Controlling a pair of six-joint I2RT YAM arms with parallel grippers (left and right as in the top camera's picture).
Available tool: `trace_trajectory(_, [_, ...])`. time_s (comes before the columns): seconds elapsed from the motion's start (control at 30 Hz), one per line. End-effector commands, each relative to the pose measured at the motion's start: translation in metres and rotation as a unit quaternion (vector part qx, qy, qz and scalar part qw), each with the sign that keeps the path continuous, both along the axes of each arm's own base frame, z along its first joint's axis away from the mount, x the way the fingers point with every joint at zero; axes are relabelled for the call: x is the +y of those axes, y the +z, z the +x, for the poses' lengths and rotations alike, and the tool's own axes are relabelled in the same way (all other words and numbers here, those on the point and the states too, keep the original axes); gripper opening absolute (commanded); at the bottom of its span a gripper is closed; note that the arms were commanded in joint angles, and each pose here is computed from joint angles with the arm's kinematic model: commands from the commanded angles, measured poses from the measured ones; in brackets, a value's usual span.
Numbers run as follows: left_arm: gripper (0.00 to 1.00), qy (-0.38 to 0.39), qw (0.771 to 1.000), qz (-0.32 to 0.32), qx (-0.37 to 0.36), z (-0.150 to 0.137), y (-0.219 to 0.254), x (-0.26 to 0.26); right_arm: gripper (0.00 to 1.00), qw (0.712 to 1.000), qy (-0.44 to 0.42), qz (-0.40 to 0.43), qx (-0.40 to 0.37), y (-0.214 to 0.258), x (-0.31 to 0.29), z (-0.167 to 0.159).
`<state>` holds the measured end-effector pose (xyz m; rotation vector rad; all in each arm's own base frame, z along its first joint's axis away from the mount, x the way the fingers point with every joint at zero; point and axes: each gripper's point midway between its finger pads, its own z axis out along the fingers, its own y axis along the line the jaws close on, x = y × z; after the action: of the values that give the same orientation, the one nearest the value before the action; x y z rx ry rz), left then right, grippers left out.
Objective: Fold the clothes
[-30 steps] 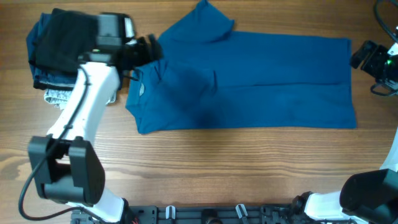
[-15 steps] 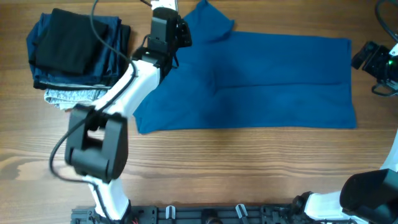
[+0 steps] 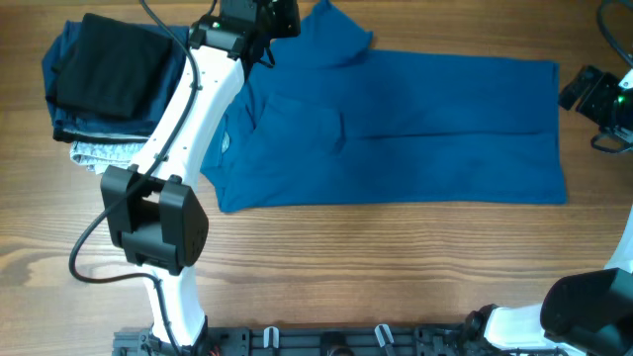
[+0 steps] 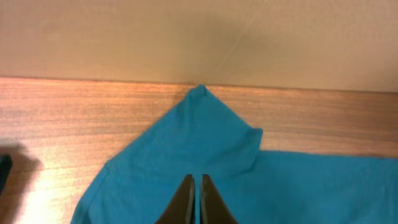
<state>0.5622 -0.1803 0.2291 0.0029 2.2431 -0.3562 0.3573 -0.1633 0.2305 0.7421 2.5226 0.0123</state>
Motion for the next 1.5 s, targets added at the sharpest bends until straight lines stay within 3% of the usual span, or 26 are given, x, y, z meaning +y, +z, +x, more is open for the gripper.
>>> trace_trajectory(0.0, [0.04, -0.009, 0.999, 0.020, 0.027, 0.019, -0.058, -0.001, 1.00, 1.000, -0.002, -0.005, 0.006, -0.003, -0.004, 0.002])
trace_trajectory(0.13, [0.05, -0.019, 0.998, 0.036, 0.045, 0.041, -0.133, -0.008, 1.00, 1.000, -0.002, -0.005, 0.006, -0.003, -0.004, 0.002])
trace_trajectory(0.33, [0.06, 0.024, 0.995, 0.091, 0.045, 0.056, -0.186, 0.012, 1.00, 1.000, -0.002, -0.005, 0.006, -0.003, -0.004, 0.002])
trace_trajectory(0.63, [0.07, 0.053, 0.986, 0.132, 0.082, 0.051, -0.243, 0.033, 1.00, 1.000, -0.002, -0.005, 0.006, -0.003, -0.004, 0.002])
trace_trajectory(0.7, [0.09, 0.054, 0.980, 0.146, 0.124, 0.036, -0.265, 0.041, 0.99, 1.000, -0.002, -0.005, 0.006, -0.003, -0.004, 0.002])
trace_trajectory(0.77, [0.04, 0.050, 0.975, 0.155, 0.149, 0.025, -0.272, 0.043, 1.00, 1.000, -0.002, -0.004, 0.006, -0.003, -0.004, 0.002])
trace_trajectory(1.2, [0.04, 0.006, 0.935, 0.219, 0.281, -0.053, -0.289, 0.025, 1.00, 1.000, -0.002, -0.005, 0.006, -0.003, -0.004, 0.002])
trace_trajectory(1.37, [0.04, 0.017, 0.937, 0.226, 0.266, -0.055, -0.253, 0.023, 1.00, 1.000, -0.002, -0.004, 0.006, -0.003, -0.004, 0.002])
trace_trajectory(1.4, [0.06, 0.018, 0.941, 0.222, 0.257, -0.053, -0.237, 0.022, 1.00, 1.000, -0.002, -0.005, 0.006, -0.003, -0.004, 0.002])
trace_trajectory(1.47, [0.19, 0.022, 0.950, 0.210, 0.231, -0.048, -0.203, 0.022, 1.00, 1.000, -0.002, -0.005, 0.006, -0.003, -0.004, 0.002])
